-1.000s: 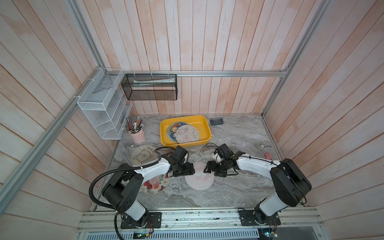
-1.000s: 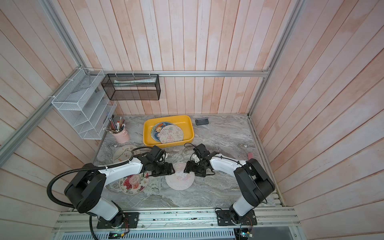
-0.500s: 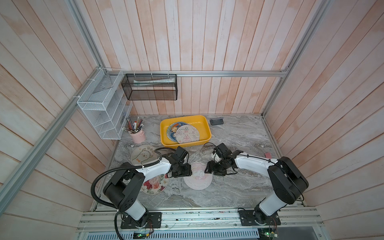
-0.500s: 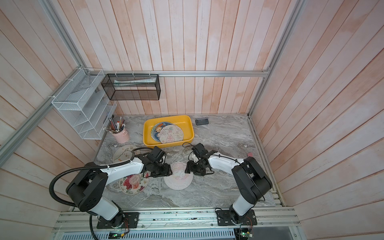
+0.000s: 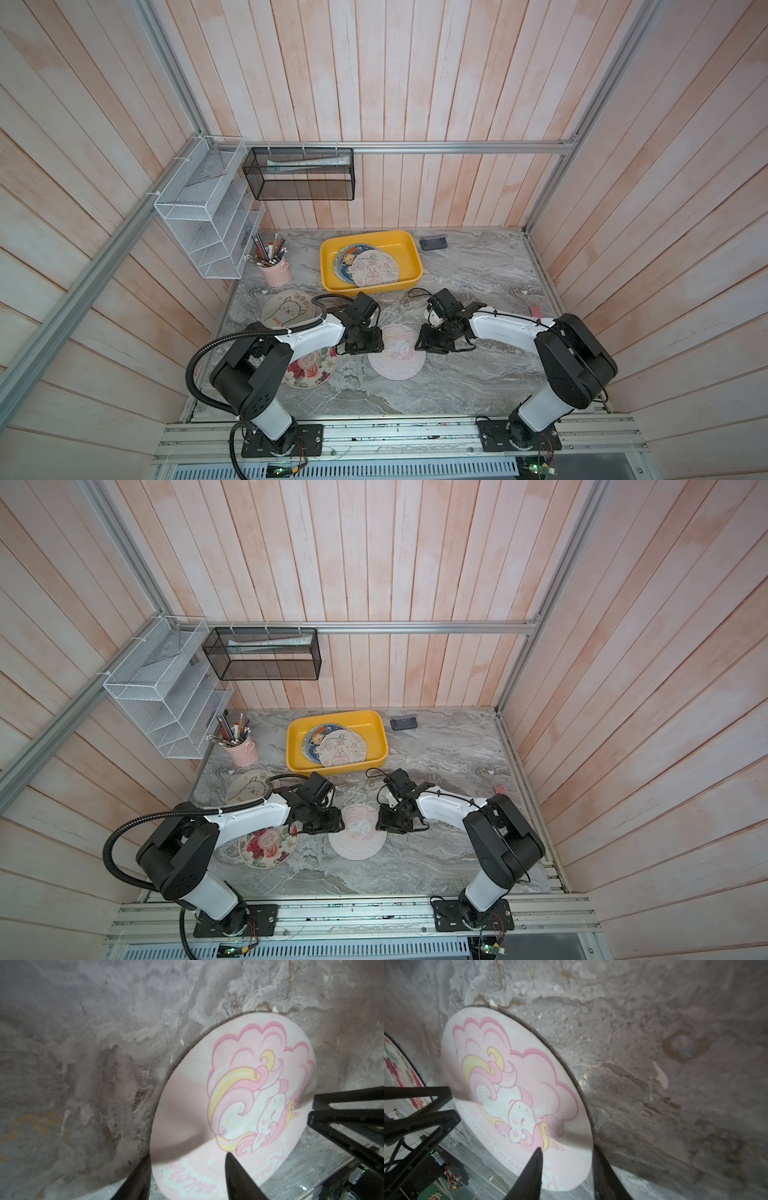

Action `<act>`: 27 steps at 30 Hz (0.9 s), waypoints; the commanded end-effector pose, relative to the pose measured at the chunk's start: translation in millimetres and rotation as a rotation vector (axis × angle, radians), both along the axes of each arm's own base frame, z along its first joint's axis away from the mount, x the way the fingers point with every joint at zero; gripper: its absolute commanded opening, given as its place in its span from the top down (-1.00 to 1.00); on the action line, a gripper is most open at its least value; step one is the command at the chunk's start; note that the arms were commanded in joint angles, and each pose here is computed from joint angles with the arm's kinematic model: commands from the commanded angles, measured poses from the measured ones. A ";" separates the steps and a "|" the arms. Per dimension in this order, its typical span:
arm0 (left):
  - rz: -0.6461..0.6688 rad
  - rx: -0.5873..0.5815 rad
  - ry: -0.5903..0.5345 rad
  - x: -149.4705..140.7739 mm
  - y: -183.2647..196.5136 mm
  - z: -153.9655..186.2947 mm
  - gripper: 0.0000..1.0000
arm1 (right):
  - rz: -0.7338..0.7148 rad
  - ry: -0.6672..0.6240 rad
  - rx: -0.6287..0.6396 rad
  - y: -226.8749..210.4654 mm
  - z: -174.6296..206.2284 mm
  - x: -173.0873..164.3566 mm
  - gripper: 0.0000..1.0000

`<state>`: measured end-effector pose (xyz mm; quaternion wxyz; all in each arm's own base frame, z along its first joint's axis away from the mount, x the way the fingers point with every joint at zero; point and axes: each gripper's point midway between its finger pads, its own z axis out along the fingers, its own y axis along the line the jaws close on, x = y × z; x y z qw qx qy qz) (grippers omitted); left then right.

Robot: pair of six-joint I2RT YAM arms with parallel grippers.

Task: Put the coasters into the storage box
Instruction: Pick up the coaster from the center of the board.

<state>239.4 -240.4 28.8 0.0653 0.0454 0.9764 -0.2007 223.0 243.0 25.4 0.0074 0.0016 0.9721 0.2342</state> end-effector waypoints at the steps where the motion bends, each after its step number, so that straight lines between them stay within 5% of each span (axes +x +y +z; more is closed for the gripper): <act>1: -0.018 0.027 0.021 -4.0 0.6 -6.4 -0.13 | -0.001 0.029 -0.027 -3.6 -10.3 -7.7 0.29; 16: -0.023 0.022 0.023 -5.0 0.0 -6.9 -0.12 | -0.005 0.028 -0.002 3.0 -10.1 -3.8 0.57; 27: -0.010 0.021 0.008 -2.5 0.9 -1.9 0.26 | -0.009 0.023 0.007 4.8 -8.4 -2.5 0.57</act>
